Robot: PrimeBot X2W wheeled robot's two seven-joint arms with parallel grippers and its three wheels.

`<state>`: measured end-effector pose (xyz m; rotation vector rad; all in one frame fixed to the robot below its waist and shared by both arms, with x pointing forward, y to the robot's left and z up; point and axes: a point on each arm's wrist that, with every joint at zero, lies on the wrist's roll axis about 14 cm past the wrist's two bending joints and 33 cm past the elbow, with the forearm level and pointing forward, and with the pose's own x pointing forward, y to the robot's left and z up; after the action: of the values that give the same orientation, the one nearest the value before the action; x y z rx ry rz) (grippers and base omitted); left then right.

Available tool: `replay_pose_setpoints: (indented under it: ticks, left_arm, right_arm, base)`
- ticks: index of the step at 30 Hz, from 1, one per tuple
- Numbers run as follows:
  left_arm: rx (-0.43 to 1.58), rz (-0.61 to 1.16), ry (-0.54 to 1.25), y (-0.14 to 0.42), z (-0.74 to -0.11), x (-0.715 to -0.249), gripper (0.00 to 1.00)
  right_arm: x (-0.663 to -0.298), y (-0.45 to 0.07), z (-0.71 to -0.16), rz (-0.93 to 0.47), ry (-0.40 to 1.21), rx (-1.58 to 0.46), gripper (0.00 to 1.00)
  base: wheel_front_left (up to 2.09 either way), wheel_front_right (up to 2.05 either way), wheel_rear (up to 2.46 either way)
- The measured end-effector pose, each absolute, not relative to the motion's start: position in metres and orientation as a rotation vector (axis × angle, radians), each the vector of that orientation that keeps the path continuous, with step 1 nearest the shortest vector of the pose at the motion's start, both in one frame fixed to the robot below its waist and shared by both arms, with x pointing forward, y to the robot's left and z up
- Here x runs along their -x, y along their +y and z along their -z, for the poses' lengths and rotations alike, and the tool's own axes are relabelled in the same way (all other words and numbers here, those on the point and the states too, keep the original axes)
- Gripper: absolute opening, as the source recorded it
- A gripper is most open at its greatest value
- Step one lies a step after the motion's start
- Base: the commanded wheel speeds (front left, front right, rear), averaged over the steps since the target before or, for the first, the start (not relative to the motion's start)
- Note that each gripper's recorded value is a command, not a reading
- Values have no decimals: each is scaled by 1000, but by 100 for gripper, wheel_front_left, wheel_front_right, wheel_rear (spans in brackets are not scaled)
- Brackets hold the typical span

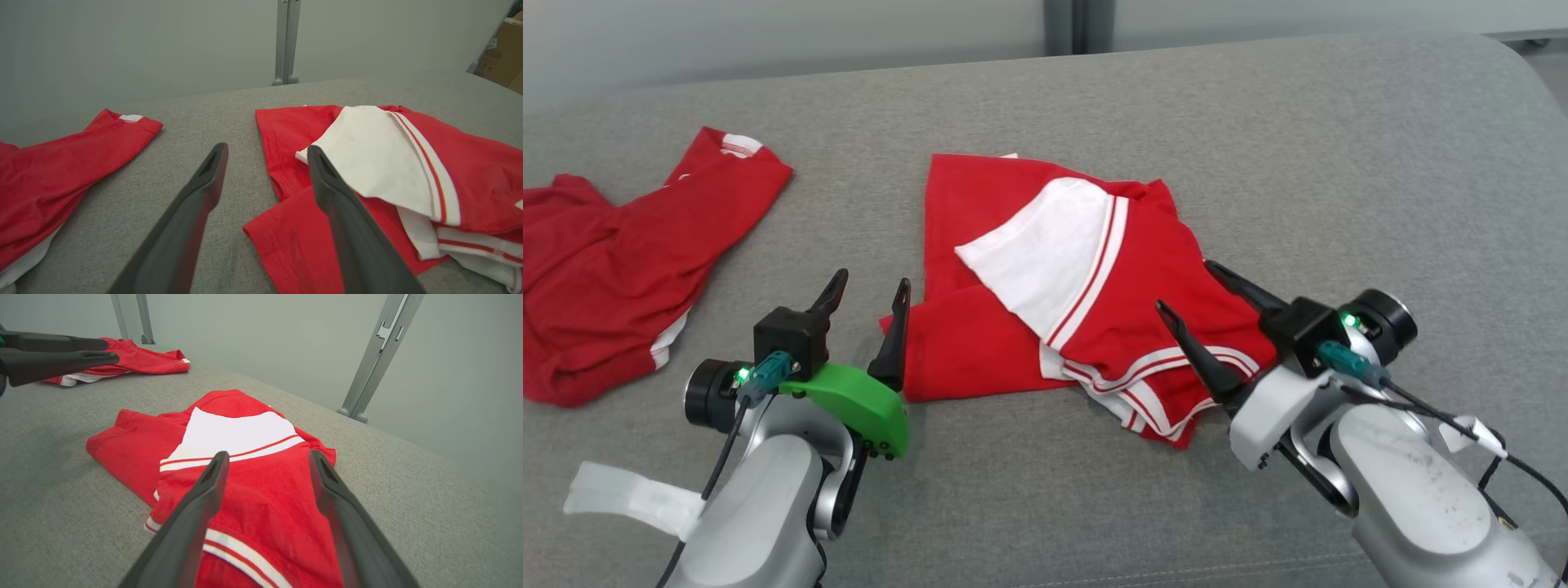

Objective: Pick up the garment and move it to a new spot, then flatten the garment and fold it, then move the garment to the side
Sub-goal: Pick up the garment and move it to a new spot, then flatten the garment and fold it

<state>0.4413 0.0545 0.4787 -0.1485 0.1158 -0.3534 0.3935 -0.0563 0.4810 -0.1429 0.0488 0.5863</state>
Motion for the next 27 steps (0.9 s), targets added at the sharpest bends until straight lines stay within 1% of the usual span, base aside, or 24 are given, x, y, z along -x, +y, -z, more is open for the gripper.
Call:
replay_pose_setpoints:
  ticks: [5, 9, 14, 22, 25, 27]
  left_arm:
    - [168, 250, 106, 90, -478, -427, 100]
    - [175, 192, 115, 108, -472, -413, 100]
    - [208, 144, 89, 116, -478, -404, 100]
    - [210, 86, 66, 132, -484, -393, 100]
    - [203, 40, 69, 148, -483, -388, 100]
    - [202, -5, 76, 162, -480, -383, 100]
  right_arm:
    - [-419, -33, -486, -651, 76, 216, 100]
    - [-431, -16, -473, -699, 155, 257, 100]
    - [-433, 8, -446, -774, 272, 281, 100]
    - [-438, 33, -420, -840, 379, 253, 100]
    - [-432, 43, -406, -889, 412, 283, 100]
    - [-421, 57, -400, -944, 421, 301, 100]
  base:
    - [0, 0, 0]
    - [0, 0, 0]
    - [0, 0, 0]
    - [0, 0, 0]
    - [0, 0, 0]
    - [0, 0, 0]
